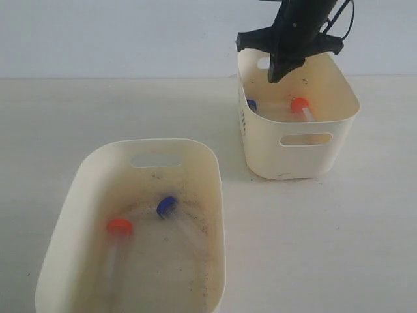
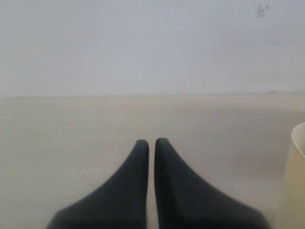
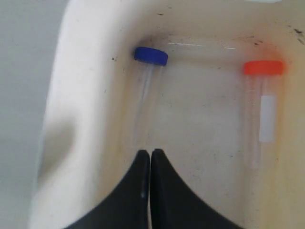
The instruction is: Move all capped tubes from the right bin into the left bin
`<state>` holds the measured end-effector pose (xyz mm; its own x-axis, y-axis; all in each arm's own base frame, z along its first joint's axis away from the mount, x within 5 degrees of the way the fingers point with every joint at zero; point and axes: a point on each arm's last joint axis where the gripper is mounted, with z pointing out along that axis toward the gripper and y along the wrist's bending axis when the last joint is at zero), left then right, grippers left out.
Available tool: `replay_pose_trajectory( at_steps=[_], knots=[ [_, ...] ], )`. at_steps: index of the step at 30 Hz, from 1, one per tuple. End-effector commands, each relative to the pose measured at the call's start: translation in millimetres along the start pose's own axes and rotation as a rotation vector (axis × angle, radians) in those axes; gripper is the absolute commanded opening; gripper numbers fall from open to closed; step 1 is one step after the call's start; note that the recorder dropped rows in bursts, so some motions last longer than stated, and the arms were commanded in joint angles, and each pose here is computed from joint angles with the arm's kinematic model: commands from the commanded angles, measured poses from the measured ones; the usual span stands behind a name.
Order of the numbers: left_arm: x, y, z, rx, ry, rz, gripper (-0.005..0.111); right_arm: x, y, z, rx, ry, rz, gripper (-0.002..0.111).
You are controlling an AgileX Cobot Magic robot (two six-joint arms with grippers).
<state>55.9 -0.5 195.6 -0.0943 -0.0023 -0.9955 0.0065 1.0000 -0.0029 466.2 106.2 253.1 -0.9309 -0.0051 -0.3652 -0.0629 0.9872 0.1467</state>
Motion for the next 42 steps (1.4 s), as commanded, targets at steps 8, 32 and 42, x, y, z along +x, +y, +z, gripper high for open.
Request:
replay_pose_trajectory(
  at_steps=[8,32,42],
  knots=[
    [-2,-0.4,0,0.008,-0.010,-0.007,0.004,-8,-21,37,-0.165,0.013,0.081,0.000],
    [-2,-0.4,0,0.008,-0.010,-0.007,0.004,-4,-35,60,-0.181,0.055,0.053,0.034],
    [-2,-0.4,0,0.008,-0.010,-0.007,0.004,3,-35,93,-0.220,0.101,0.077,0.034]
  ],
)
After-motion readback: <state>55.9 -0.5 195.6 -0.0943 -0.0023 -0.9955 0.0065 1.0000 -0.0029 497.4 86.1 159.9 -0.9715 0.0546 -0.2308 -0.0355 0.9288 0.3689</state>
